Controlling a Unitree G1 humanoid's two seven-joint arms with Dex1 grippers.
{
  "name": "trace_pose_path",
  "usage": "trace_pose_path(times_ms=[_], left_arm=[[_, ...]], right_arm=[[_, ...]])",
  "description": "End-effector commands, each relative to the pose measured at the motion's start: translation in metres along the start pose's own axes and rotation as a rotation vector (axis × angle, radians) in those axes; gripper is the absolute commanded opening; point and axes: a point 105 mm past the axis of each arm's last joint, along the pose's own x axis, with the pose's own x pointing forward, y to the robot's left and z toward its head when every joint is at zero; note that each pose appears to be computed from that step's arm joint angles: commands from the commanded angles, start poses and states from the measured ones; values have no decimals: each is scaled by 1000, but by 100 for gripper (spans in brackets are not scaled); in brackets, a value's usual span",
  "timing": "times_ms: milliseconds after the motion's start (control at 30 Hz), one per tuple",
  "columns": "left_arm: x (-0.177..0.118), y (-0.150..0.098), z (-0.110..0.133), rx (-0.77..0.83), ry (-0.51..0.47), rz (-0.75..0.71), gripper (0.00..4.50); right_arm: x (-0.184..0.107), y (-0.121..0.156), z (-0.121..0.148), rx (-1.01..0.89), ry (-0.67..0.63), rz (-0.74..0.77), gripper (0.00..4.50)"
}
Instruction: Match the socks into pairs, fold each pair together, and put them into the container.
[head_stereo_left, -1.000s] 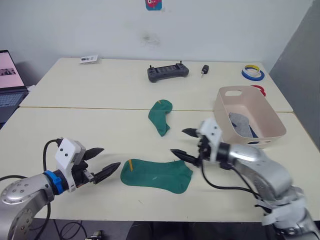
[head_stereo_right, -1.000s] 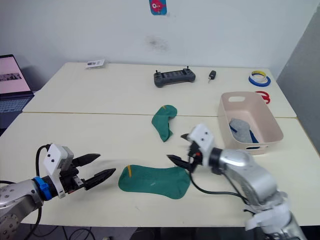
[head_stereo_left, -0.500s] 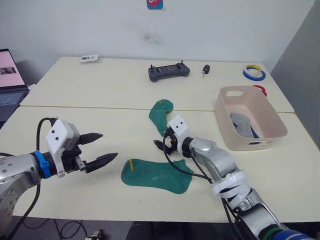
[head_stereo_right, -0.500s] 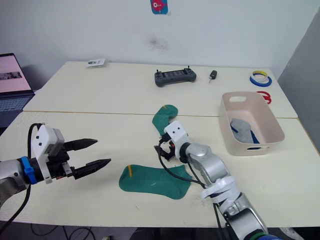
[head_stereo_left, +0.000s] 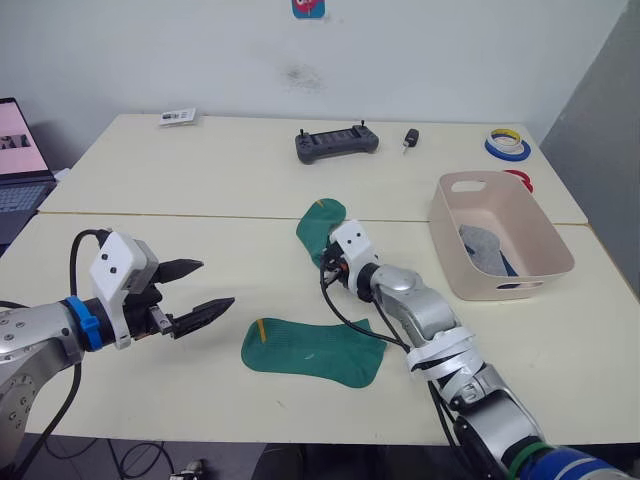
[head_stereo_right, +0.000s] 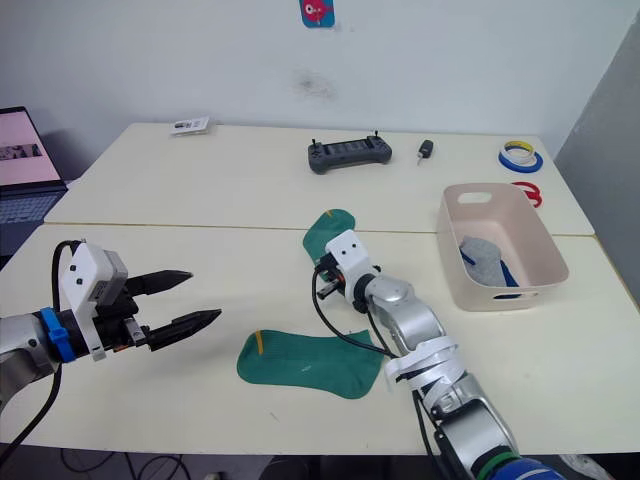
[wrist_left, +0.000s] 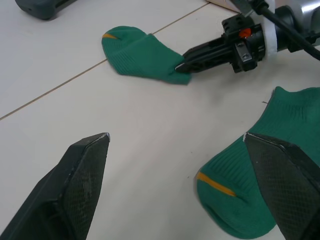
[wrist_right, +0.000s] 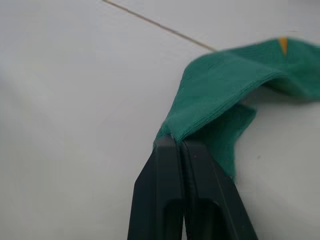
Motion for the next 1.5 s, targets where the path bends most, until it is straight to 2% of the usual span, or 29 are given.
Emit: trace_pose_path(times_ms=[33,167,267,333,400,533,633,667,767,967,1100,1200,1300,1433,1500], left_arm=[[-2,3,7,27,-25,17,450],[-2,3,5,22,-22,18,450],[-2,0,3,15,-21,13,450],[-1,-1,1,9,-19,11,450],[1,-4,-1,2,-17,0,450],[5,-6,-1,-9,-23,-11,450],[6,-7,-2,-13,-24,-17,450],[7,-7,-2,-16,-25,-21,450],[10,-9,-2,-22,-29,-32,450],[13,-11,0,-27,-42,-44,450],[15,-12,2,-23,-51,-51,450],[16,-13,3,-22,-54,-55,450],[19,-14,4,-21,-58,-64,450],[20,-16,4,-23,-62,-69,450],[20,-15,5,-22,-65,-69,450]], right_arm=[[-13,-4,35,-279,-123,98,3],[-40,-10,34,-671,-120,228,3],[-62,-14,22,-1104,-103,290,3],[-73,-14,13,-1223,-104,329,3],[-81,-9,-3,-1232,-80,380,3],[-90,-3,-26,-1194,-14,432,3],[-97,2,-33,-1163,12,458,3],[-99,2,-33,-1136,20,453,22],[-108,1,-36,-1032,66,461,100],[-123,-9,-8,-782,64,440,313],[-123,-11,16,-571,5,394,448],[-117,-9,21,-459,-10,350,448],[-101,-10,24,-331,-16,243,448],[-88,-24,24,-276,-13,109,448],[-77,-36,24,-188,-11,22,448]])
